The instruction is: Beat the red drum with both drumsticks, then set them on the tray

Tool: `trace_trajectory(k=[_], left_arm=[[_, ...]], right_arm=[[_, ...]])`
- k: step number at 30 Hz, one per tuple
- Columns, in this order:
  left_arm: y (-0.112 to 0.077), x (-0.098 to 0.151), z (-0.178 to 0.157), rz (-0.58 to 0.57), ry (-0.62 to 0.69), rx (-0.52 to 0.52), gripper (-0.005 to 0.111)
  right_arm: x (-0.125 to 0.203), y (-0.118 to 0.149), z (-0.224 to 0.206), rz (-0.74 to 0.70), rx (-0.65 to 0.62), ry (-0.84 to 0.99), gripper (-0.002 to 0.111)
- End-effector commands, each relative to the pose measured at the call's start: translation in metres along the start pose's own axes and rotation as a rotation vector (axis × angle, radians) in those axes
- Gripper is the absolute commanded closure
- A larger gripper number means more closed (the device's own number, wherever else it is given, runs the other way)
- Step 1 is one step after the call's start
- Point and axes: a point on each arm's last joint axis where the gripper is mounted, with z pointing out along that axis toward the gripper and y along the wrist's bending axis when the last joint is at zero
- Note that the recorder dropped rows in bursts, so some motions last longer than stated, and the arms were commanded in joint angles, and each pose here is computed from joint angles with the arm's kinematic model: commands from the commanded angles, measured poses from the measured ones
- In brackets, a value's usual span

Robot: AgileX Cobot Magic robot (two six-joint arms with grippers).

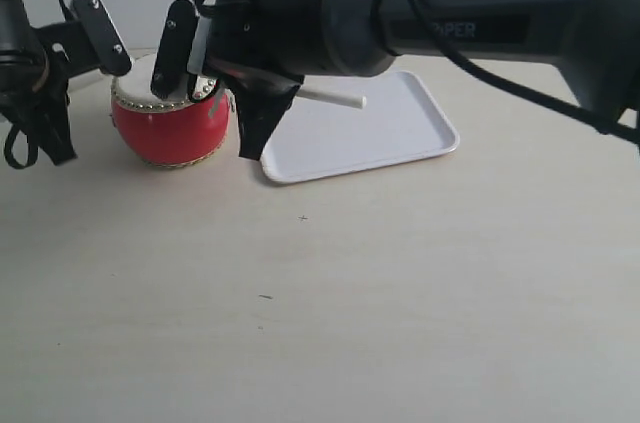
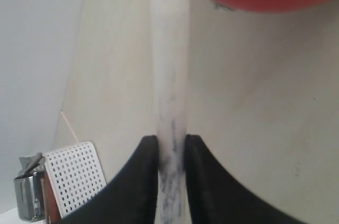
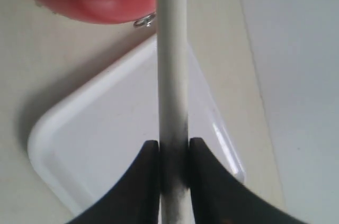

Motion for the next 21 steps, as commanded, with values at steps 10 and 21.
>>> trace_trajectory(k=[10, 21], left_arm=[[0.018, -0.003, -0.017, -0.095, -0.043, -0.031, 0.107], [-0.018, -0.005, 0.025, -0.004, 0.077, 0.076, 0.107]], right_arm=[[0.001, 0.004, 0.008, 0.011, 0.013, 0.021, 0.108], [-0.002, -0.043, -0.058, 0.172, 0.075, -0.097, 0.108]])
